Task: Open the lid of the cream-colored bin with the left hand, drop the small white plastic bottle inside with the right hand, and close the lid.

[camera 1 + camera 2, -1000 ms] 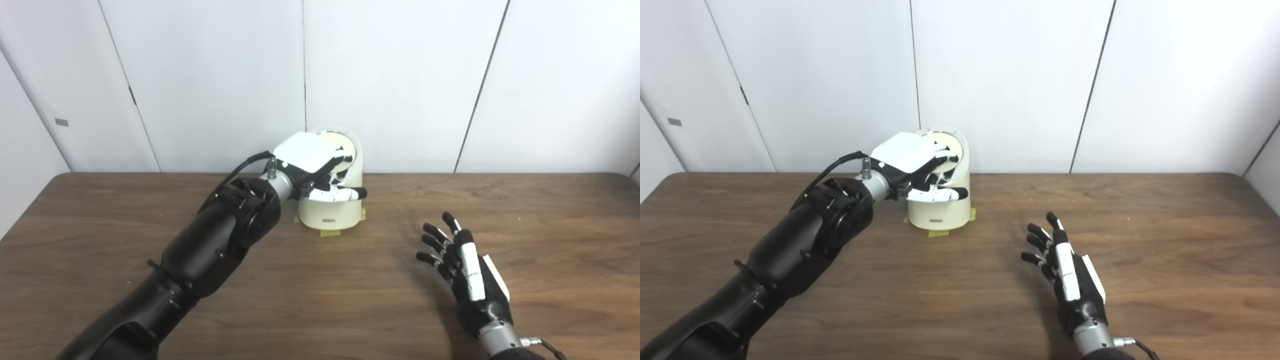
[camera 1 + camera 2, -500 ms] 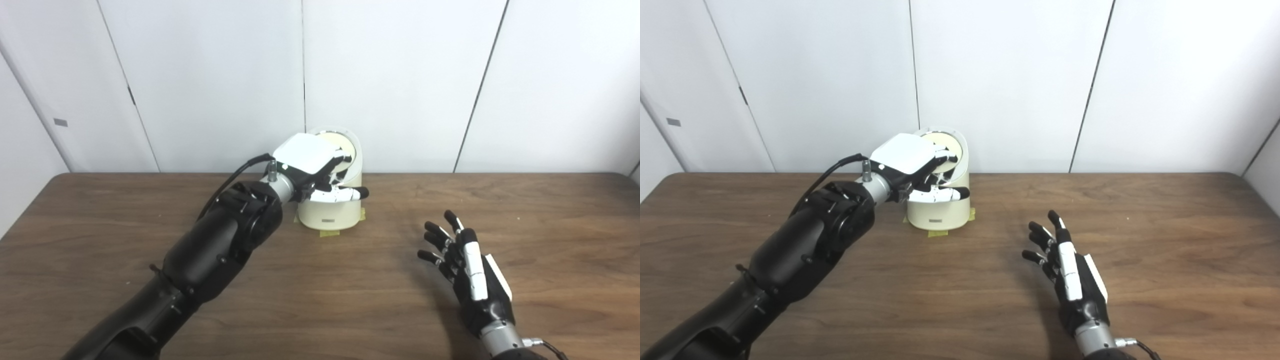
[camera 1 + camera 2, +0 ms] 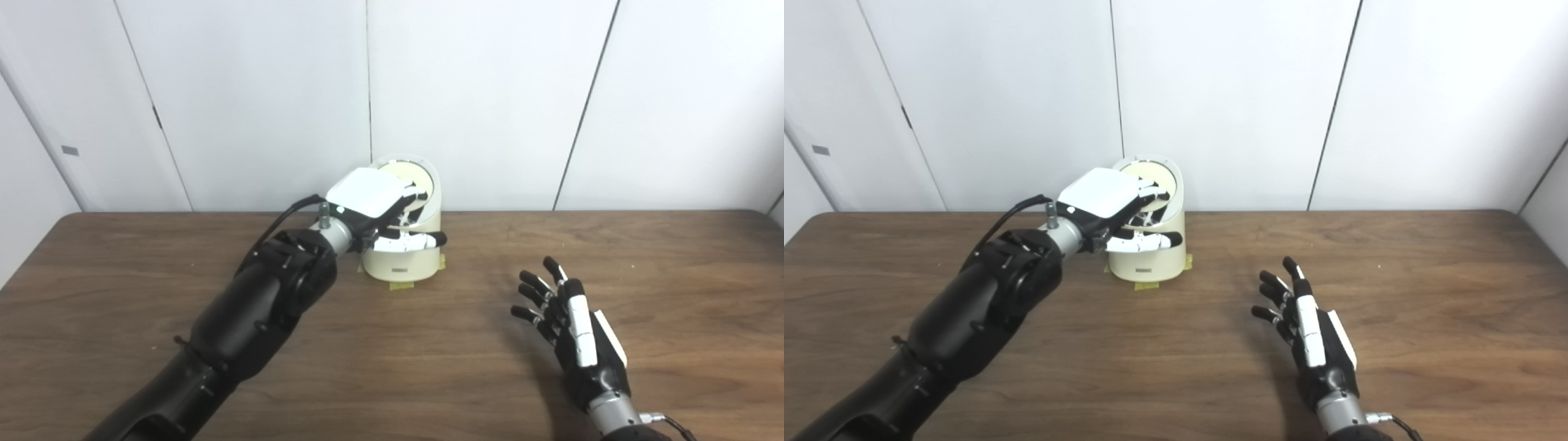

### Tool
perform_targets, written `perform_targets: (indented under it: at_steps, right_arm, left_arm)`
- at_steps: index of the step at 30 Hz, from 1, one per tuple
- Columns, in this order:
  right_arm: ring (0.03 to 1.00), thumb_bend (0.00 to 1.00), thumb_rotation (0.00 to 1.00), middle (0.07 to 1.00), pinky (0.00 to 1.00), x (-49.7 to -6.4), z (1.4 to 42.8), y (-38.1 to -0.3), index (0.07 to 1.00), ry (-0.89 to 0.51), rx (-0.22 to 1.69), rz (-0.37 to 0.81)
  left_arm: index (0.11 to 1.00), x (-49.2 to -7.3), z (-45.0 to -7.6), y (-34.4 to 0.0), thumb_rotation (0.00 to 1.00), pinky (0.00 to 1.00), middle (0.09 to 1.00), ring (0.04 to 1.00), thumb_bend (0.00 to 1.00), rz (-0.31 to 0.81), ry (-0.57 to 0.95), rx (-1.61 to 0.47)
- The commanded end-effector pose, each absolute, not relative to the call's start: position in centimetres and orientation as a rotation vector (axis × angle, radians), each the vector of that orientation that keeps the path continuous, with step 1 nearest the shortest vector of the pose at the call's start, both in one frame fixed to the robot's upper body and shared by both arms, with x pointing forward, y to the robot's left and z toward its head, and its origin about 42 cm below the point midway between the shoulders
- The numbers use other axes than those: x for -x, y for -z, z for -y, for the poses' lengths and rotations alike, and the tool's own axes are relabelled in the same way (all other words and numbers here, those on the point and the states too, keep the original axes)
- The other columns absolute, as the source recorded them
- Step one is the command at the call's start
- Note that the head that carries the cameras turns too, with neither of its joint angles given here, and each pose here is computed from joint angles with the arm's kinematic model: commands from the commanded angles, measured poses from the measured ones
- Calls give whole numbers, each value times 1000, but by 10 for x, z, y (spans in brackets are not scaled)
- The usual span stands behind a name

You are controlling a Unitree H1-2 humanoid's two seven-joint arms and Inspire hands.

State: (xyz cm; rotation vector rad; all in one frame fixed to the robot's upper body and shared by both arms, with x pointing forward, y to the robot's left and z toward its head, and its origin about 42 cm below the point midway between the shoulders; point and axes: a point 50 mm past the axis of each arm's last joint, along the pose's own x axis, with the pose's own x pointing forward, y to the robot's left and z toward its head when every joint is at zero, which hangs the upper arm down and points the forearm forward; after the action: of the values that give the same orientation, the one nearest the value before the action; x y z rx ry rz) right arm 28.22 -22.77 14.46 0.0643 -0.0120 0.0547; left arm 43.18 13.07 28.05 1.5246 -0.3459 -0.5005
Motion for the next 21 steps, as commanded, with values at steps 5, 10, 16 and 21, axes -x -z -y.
perform_targets:
  at_steps: [5,10,16,21]
  right_arm:
    - [870,523,1000,880,729,-290,227,-158,983,-71,-67,79]
    - [857,537,1000,876,706,-291,227,-157,984,-75,-74,72]
    - [860,556,1000,877,700,-293,225,-155,979,-82,-72,74]
    - [867,561,1000,884,706,-294,222,-155,977,-86,-77,72]
  left_arm:
    - [893,-429,-150,-276,914,866,907,897,513,427,441,-1410]
    - [873,-422,-160,-283,794,829,885,874,456,562,313,-1303]
    - [884,-406,-174,-294,764,838,888,889,408,609,203,-1174]
    - [889,-384,-187,-293,857,819,895,895,410,576,162,-1109]
